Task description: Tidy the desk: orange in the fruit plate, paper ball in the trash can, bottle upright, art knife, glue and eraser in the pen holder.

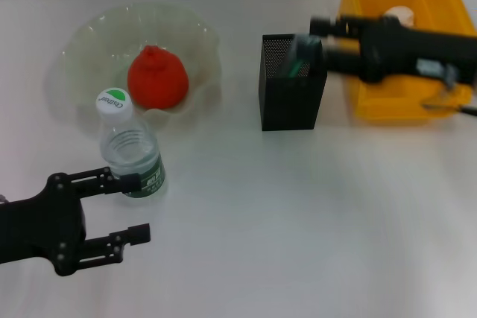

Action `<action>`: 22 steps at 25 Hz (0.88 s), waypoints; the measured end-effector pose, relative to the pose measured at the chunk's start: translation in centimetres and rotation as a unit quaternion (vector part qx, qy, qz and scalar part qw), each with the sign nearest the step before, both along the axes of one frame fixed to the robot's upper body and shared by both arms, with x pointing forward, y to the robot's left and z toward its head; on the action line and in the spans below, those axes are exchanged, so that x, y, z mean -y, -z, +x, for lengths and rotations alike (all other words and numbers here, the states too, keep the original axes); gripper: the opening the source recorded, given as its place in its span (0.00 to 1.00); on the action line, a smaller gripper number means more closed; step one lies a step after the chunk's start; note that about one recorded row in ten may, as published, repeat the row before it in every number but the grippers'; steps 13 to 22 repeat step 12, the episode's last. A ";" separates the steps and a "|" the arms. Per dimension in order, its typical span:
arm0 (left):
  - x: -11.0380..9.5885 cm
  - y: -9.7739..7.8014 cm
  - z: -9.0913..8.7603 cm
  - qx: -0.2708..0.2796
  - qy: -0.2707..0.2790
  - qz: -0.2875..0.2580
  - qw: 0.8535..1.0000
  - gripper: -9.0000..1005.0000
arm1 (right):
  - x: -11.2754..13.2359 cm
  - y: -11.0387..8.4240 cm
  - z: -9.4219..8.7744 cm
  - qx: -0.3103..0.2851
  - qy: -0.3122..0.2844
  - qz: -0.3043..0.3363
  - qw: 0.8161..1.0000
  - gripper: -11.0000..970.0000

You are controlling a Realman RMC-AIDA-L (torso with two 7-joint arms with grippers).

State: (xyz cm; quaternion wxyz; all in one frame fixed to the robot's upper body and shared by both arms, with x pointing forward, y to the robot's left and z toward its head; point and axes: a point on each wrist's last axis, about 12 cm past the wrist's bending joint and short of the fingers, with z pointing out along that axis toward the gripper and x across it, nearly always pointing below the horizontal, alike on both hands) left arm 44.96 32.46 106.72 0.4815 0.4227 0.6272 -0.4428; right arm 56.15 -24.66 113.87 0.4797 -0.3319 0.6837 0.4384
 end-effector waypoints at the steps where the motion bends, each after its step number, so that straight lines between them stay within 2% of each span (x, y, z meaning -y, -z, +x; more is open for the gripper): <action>1: -0.3 -0.3 -0.1 0.001 0.006 -0.001 1.000 0.68 | 0.5 -0.6 -2.2 0.000 -0.092 -0.018 0.996 0.49; 2: -0.3 -0.3 -0.1 0.001 0.006 -0.001 1.000 0.68 | 0.5 -0.6 -2.2 0.000 -0.092 -0.018 0.996 0.53; 3: -0.5 -0.4 -0.1 0.001 0.009 -0.001 1.000 0.68 | 0.6 -0.5 -3.4 -0.006 -0.142 -0.024 0.990 0.58; 5: -0.8 -0.7 -0.1 -0.002 0.014 -0.002 1.000 0.68 | 1.0 0.0 -5.3 -0.009 -0.202 -0.024 0.979 0.66; 6: -1.1 -1.0 -0.1 -0.004 0.019 -0.003 1.000 0.68 | 1.1 1.1 -7.0 -0.003 -0.228 -0.009 0.974 0.71; 7: -1.1 -1.0 -0.1 -0.004 0.019 -0.003 1.000 0.68 | 1.1 1.1 -7.0 -0.003 -0.228 -0.009 0.974 0.71; 11: -1.4 -1.4 0.0 -0.012 0.024 -0.002 1.000 0.68 | 0.6 3.5 -8.8 0.028 -0.221 0.018 0.975 0.71; 22: -1.4 -1.4 0.0 -0.012 0.024 -0.002 1.000 0.68 | 0.6 3.5 -8.8 0.028 -0.221 0.018 0.975 0.71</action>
